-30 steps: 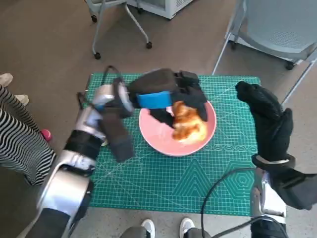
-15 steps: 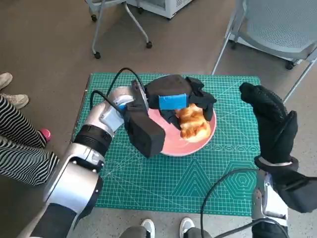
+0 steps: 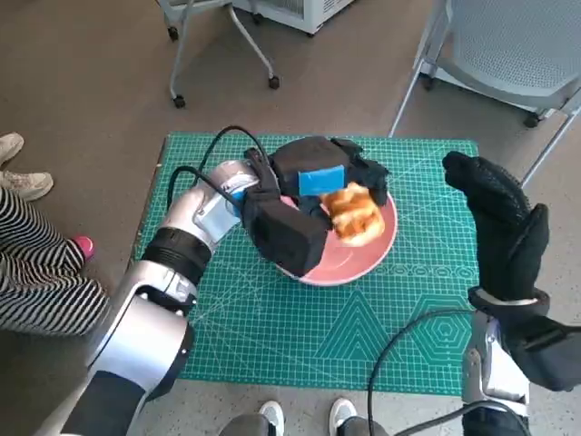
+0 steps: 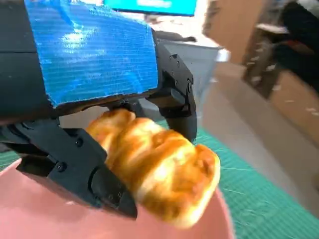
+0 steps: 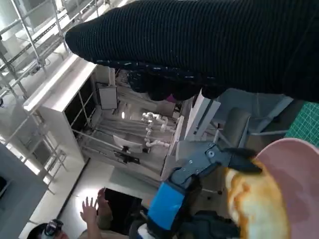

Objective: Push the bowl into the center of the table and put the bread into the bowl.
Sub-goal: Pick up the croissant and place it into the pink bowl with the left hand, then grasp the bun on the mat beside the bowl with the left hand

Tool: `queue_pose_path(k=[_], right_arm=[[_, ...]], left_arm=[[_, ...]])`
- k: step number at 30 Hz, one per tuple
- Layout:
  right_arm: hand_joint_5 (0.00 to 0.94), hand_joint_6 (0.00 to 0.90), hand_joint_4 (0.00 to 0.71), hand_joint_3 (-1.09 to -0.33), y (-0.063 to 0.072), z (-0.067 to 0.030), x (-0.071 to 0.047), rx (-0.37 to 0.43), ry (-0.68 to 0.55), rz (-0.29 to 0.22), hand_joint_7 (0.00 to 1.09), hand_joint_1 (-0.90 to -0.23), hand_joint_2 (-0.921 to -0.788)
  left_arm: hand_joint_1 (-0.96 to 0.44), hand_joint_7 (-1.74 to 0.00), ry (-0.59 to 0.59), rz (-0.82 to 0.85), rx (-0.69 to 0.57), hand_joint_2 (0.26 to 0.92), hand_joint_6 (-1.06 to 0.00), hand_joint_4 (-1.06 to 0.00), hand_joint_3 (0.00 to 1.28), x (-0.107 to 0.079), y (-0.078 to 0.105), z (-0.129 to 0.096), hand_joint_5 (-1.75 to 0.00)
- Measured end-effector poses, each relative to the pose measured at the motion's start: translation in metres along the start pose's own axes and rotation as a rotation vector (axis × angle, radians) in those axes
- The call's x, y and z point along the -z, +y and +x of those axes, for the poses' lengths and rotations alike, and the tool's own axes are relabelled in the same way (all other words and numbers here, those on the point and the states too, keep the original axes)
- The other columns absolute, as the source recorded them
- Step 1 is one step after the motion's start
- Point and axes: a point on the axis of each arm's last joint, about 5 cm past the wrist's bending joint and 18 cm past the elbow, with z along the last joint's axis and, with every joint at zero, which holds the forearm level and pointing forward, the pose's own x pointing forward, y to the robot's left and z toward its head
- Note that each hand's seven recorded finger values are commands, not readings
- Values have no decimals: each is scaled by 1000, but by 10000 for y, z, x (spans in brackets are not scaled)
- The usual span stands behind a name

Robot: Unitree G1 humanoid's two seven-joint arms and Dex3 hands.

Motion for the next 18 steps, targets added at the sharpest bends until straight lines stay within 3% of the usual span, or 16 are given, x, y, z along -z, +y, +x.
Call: queue_pose_path(k=[10,18], right_arm=[[1,106,221,-705,15,0,3,5,1,3,552,-681,-921],[1,106,220,-706,44,3,8,2,2,9,551,-682,-921]], left_arm=[[-220,-63,34,-8,-2,810,-317,-136,0,71,65,-79,-1],[-216,-48,27,-22,-52,788,-336,-160,0,175,303,-290,-8]])
